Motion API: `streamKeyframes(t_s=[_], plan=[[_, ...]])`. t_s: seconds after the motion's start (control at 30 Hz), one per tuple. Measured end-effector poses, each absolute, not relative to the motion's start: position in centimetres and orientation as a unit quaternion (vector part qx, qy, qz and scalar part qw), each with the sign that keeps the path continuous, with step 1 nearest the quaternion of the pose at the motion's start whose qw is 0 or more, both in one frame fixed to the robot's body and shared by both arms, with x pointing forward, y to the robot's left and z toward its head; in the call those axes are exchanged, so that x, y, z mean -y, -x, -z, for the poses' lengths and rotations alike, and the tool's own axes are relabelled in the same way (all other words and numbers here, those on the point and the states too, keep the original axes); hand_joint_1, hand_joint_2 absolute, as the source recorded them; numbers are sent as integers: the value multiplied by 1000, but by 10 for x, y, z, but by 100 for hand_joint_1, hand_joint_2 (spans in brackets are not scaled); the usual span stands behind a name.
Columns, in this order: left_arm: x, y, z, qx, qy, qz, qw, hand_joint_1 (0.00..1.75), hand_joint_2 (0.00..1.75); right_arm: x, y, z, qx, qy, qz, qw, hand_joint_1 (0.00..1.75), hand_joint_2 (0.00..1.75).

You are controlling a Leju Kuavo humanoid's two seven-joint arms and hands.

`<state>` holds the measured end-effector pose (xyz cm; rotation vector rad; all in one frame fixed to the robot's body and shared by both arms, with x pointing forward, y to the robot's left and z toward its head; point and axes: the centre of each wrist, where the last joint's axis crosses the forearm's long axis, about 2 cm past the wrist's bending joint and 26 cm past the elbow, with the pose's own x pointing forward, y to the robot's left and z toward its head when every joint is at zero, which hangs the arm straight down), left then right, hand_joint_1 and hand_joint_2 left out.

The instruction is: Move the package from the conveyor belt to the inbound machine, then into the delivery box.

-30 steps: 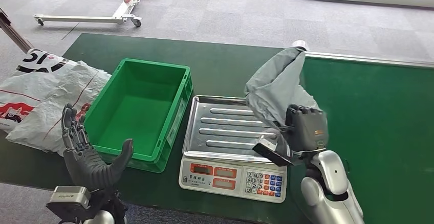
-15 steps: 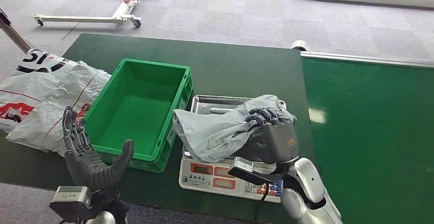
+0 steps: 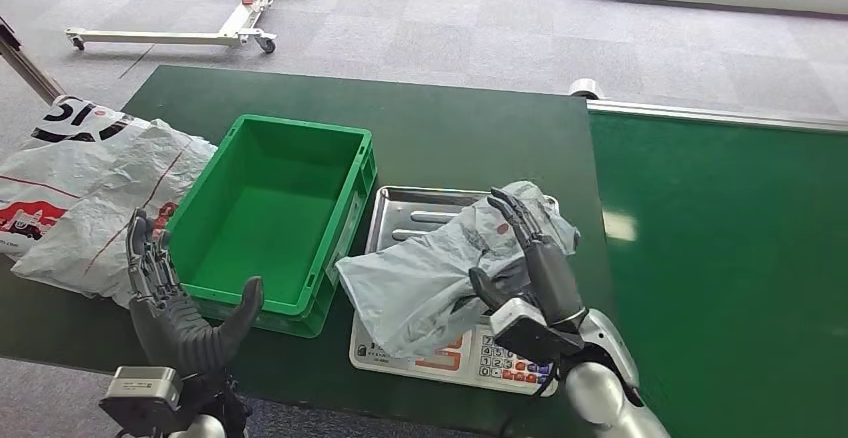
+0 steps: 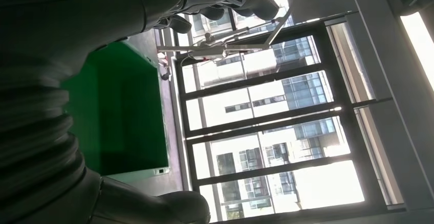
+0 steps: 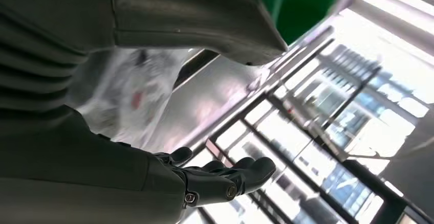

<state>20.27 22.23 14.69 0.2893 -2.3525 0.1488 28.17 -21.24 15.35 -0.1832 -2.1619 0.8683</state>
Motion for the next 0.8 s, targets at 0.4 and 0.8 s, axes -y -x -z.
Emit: streamKeyframes(t_s=[0.4, 0.8], plan=[[-221, -203, -144, 918, -102, -51, 379, 0, 175, 255, -281, -156, 866, -212, -194, 409, 0, 0], [-220, -203, -143, 918, -99, -48, 380, 0, 175, 262, -280, -156, 867, -210, -190, 411, 0, 0]])
